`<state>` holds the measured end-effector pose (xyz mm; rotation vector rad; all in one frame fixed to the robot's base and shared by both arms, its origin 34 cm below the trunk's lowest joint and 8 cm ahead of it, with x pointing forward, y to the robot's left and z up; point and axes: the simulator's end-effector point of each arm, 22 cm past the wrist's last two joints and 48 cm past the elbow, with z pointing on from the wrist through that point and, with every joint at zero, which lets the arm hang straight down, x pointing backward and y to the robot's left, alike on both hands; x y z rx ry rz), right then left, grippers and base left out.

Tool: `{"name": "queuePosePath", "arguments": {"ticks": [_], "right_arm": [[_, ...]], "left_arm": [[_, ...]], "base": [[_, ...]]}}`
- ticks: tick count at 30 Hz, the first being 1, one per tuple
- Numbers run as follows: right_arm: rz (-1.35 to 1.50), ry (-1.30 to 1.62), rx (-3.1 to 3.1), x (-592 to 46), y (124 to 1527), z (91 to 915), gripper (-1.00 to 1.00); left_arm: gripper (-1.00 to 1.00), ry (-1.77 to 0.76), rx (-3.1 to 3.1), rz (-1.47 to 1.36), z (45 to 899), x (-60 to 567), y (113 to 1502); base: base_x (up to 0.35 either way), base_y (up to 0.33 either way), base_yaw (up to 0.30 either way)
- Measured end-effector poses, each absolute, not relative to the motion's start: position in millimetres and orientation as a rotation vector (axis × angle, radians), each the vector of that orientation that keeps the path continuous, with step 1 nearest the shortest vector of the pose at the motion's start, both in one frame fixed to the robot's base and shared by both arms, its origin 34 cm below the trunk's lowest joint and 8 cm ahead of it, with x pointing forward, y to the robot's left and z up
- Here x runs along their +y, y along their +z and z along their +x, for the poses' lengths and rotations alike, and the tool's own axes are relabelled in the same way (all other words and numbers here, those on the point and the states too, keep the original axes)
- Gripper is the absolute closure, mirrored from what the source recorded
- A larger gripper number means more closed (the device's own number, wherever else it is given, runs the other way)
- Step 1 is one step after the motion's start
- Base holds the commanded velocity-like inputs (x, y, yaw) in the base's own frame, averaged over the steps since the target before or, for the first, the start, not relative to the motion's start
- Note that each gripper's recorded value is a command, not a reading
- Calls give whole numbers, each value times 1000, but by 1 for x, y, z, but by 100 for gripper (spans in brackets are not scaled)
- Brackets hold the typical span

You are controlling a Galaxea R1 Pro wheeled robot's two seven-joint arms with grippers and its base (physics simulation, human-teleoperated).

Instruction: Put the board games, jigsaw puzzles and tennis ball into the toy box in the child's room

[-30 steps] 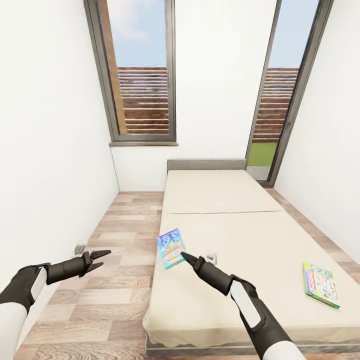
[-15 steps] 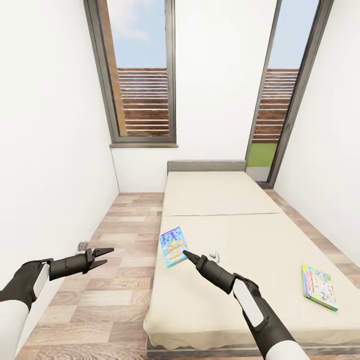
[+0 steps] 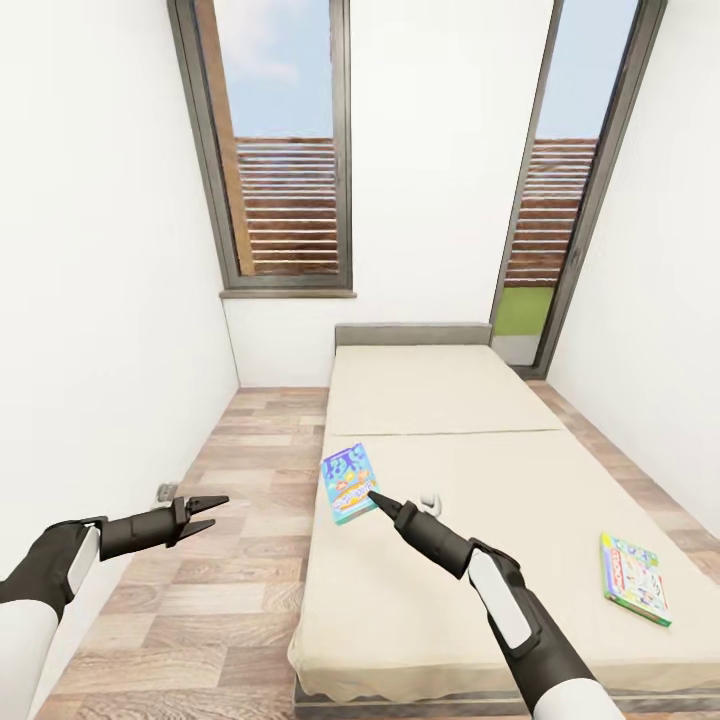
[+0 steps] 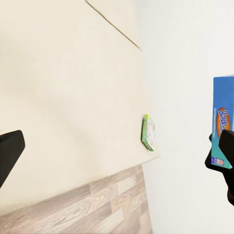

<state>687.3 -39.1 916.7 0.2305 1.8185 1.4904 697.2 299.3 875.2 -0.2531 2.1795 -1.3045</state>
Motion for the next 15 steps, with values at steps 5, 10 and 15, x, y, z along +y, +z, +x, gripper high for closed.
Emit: {"name": "queuePosePath", "arguments": {"ticks": [5,10,15], "right_arm": [[233,1474,1824,-50,921,689,100],[234,1464,1826,-56,927,690,100],[234,1460,1828,-58,934,689,100]], "left_arm": [[-100,-1305,2180,-253,697,299,882],[-100,-1307,2180,-251,696,298,889],[-100,-1307,2182,-250,696,297,896]], "base": [[0,0,0],[0,0,0],[0,0,0]]}}
